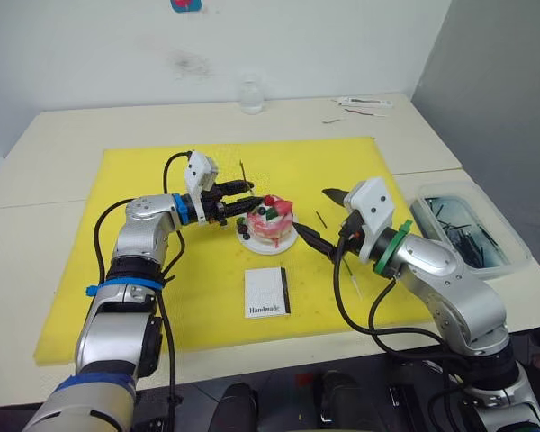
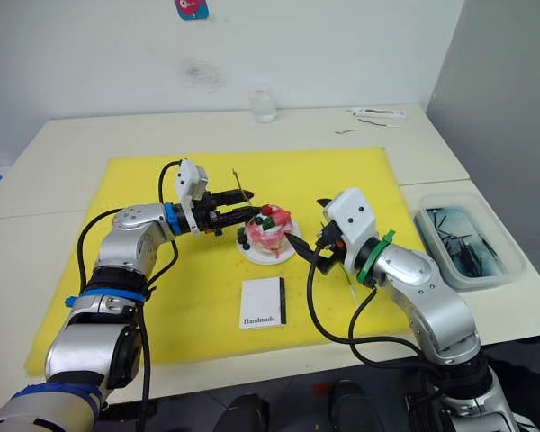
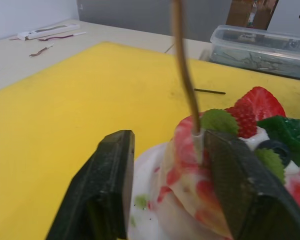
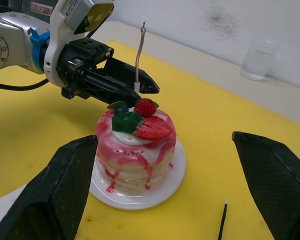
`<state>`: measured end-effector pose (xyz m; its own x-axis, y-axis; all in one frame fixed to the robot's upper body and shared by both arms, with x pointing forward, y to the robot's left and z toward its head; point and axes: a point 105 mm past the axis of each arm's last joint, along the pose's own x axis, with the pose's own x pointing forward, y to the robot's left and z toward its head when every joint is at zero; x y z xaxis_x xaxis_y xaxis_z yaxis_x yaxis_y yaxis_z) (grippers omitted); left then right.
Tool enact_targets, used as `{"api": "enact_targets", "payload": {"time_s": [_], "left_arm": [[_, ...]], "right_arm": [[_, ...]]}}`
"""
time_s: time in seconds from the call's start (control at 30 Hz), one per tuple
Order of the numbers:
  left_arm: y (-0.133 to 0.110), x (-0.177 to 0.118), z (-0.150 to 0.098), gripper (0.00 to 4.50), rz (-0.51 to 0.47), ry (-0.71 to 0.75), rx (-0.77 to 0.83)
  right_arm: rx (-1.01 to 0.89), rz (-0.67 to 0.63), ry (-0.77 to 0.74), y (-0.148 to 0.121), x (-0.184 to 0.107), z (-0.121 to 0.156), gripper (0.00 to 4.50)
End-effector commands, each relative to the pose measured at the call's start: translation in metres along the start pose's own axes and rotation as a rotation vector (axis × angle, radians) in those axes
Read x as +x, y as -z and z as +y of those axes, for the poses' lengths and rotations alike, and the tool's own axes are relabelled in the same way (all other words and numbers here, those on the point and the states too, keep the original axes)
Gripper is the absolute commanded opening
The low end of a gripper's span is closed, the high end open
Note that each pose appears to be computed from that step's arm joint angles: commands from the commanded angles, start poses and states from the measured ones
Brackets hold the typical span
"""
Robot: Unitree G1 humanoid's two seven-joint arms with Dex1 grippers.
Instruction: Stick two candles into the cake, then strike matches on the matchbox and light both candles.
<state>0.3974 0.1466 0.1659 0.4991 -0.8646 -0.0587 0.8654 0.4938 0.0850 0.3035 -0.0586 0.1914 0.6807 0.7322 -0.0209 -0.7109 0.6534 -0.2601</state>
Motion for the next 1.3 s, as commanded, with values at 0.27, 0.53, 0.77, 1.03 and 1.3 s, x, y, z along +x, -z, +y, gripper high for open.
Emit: {"api": "enact_targets", "payload": {"time_s": [0.27,0.53,0.77,1.03,1.3], "left_arm": [[-0.017,-0.011,0.006,4.47,-0.024,-0.019,0.025],[-0.01,-0.018,0.009,4.47,0.02,-0.048,0.055],[-0.01,-0.022,0.012,4.47,0.007,-0.087,0.068],[-0.02,-0.049,0.009,4.47,0.004,-0.102,0.069],[-0.025,-0.074,-0.013,4.47,0.047,-0.084,0.091]], "right_arm": [[-0.028,-0.061,0.037,-0.014,-0.001,-0.009,4.5],[-0.027,-0.066,0.041,-0.014,0.0,-0.011,4.5],[-0.027,-0.078,0.045,-0.015,0.001,-0.012,4.5],[-0.016,-0.088,0.049,-0.018,-0.008,-0.015,4.5],[0.002,-0.002,0.015,0.0,-0.03,-0.013,4.5]]}}
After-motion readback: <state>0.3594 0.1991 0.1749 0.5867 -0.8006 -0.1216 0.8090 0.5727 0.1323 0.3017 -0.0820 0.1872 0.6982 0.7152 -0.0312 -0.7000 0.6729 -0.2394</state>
